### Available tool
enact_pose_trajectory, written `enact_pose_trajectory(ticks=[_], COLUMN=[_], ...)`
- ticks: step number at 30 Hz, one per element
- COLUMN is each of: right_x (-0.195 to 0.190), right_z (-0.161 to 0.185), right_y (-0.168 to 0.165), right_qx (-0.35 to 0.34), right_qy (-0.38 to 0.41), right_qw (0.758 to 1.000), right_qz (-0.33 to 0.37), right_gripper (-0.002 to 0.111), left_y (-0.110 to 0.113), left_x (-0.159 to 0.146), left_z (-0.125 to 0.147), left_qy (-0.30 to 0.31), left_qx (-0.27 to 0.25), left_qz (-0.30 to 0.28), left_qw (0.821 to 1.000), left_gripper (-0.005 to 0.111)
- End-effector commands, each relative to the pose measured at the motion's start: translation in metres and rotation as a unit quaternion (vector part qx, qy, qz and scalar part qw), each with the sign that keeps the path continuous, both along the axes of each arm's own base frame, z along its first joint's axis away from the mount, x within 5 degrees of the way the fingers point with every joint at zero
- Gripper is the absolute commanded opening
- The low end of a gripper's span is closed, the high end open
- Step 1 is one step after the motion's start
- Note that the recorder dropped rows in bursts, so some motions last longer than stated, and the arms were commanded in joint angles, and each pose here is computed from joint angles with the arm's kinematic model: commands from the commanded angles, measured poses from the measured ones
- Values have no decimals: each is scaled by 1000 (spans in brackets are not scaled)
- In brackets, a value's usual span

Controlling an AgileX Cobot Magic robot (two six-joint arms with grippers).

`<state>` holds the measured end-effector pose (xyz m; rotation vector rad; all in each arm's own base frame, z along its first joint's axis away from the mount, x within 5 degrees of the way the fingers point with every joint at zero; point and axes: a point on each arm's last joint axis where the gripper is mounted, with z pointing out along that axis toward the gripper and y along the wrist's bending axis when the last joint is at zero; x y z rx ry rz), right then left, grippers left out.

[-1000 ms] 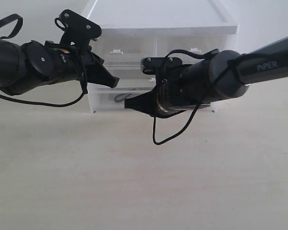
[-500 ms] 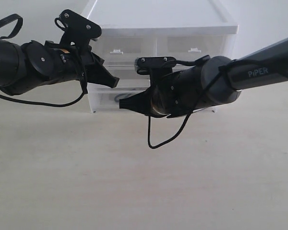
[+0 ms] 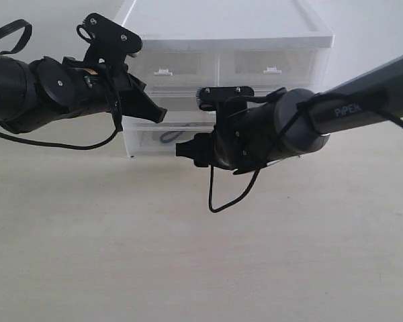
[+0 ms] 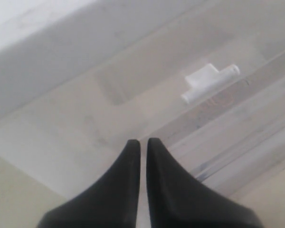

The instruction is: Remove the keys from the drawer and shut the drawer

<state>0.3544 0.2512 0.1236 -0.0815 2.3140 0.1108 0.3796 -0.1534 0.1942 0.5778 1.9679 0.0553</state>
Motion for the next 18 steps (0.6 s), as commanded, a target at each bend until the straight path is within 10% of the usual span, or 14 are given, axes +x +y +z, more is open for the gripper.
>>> enact_pose_trajectory(ticks=[1, 18], right_x=[7, 34], right_z=[-5, -1], right_y=[3, -1], right_qx=[0, 34], right_qy=[-12, -27], right_qw=[1000, 998], right_qz=[-3, -35], right_gripper=[59, 59], left_y=[44, 44], left_x=[24, 24], left_z=[36, 36], left_qy=[-233, -233], left_qx=[-1, -1], left_qz=[179, 179], left_qw=[956, 956], left_gripper=[4, 4])
